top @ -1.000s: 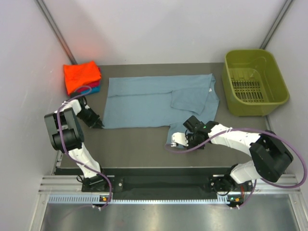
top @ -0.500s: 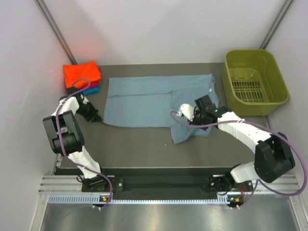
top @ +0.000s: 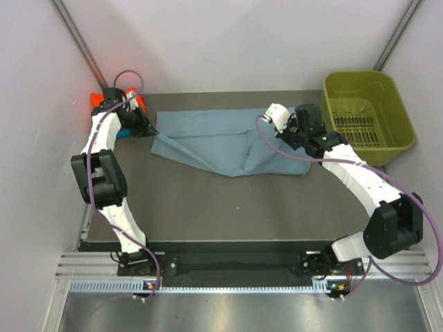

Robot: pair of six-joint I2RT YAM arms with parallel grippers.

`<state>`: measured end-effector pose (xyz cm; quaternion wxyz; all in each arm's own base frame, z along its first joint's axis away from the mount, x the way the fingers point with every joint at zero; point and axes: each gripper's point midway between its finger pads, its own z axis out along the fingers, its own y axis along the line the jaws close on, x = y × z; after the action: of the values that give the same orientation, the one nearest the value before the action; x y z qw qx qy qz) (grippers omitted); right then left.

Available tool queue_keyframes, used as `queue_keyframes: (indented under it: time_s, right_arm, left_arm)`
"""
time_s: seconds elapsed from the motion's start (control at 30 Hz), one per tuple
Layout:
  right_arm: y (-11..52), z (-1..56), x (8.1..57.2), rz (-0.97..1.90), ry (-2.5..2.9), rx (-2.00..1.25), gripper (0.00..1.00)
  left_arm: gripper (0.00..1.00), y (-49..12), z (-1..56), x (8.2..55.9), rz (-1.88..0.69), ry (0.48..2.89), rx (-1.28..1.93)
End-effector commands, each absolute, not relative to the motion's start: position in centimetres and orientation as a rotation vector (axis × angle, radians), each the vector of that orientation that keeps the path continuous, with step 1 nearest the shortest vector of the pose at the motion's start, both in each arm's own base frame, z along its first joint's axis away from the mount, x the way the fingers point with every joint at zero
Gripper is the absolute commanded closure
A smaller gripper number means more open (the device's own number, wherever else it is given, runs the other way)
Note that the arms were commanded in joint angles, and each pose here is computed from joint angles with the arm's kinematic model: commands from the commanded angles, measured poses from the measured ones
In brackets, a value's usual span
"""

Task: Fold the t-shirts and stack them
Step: Fold the tshirt

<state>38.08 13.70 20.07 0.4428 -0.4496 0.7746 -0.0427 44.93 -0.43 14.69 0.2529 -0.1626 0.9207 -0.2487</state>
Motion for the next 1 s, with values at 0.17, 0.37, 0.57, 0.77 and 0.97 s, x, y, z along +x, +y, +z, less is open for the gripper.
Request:
queue_keyframes:
  time_s: [0.17,0.37,0.57,0.77,0.97]
  right_arm:
    - [11.9,25.2,45.1,-0.226,1.821,-0.919,1.0]
    - [12.2,26.2,49.2,-0.256,1.792,-0.885,1.0]
    - [12.1,27.4,53.8,-0.304,1.759,-0.838,1.0]
    - [11.6,27.0,57.1,-0.342,1.755,-0.813,1.0]
    - [11.4,23.5,59.2,-0.35,1.799,-0.83,1.0]
  left_arm:
    - [1.0,1.0,16.8,49.8,-0.631,2.418,-0.344]
    - [1.0,1.3,16.6,52.0,-0.616,2.393,-0.335]
    - [1.0,2.0,15.5,54.4,-0.575,2.384,-0.325]
    - [1.0,2.5,13.5,55.6,-0.545,2.399,-0.338]
    - [1.0,2.7,10.8,55.1,-0.509,2.452,-0.365]
